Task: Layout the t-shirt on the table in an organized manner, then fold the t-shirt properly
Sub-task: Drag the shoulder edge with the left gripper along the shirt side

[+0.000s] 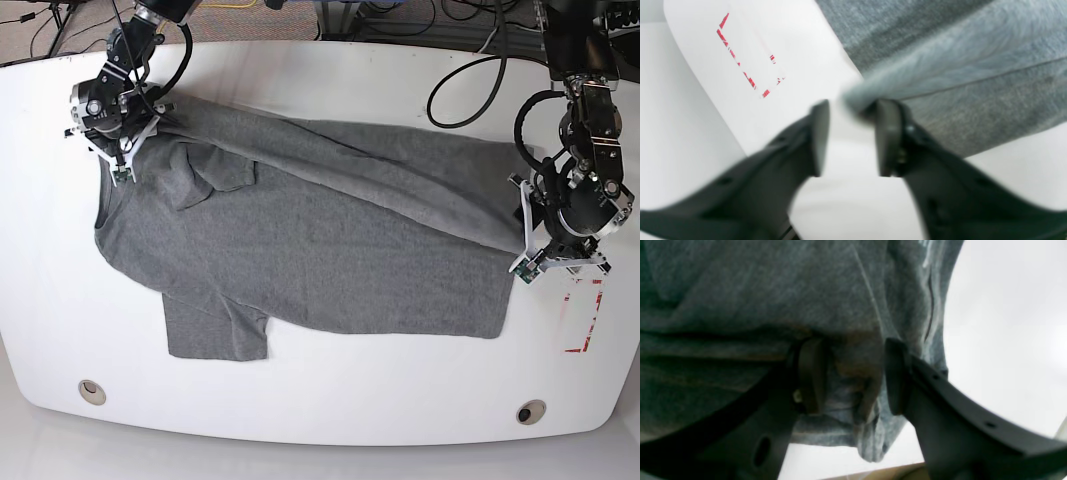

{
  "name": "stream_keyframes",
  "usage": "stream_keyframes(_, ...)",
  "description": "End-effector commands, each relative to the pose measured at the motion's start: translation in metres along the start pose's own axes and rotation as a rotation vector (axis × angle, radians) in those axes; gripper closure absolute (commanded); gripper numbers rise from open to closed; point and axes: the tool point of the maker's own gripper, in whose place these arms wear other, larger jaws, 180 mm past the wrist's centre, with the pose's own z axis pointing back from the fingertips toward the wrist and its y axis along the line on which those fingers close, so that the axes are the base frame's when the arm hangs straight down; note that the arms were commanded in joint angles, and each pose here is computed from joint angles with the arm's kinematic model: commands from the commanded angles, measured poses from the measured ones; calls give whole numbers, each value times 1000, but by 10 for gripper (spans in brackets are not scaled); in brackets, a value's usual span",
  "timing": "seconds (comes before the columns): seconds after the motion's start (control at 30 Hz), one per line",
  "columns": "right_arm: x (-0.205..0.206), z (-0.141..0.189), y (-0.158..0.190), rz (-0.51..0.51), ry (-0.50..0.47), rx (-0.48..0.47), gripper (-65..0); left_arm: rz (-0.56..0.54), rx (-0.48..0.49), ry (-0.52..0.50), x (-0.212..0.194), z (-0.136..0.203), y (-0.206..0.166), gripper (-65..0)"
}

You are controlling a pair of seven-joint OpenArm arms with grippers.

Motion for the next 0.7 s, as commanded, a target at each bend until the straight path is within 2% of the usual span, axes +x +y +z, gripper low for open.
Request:
stream_keyframes(0.0, 10, 6, -14, 7, -26, -39, -270, -10, 76, 8, 0, 7, 22, -364)
stream_keyframes(0.1, 16, 12, -23, 13, -46, -65, -270, -15, 110, -14, 4, 9, 30, -399)
stream_keyframes(0.2, 29, 20, -30, 13, -83, -92, -274, -27, 159, -14, 5, 15, 47, -399)
stream_keyframes(0.33, 39, 29, -35, 12, -115, -116, -276, -27, 169, -17, 6, 17, 51, -399)
stream_keyframes(0.47, 45, 31, -36, 10, -130, -118, -276, -26, 151, -11, 3, 14, 44, -399)
stream_keyframes(0.67, 54, 32, -38, 3, -149, -121, -273, -20, 70, 13, -10, 2, 10, -397)
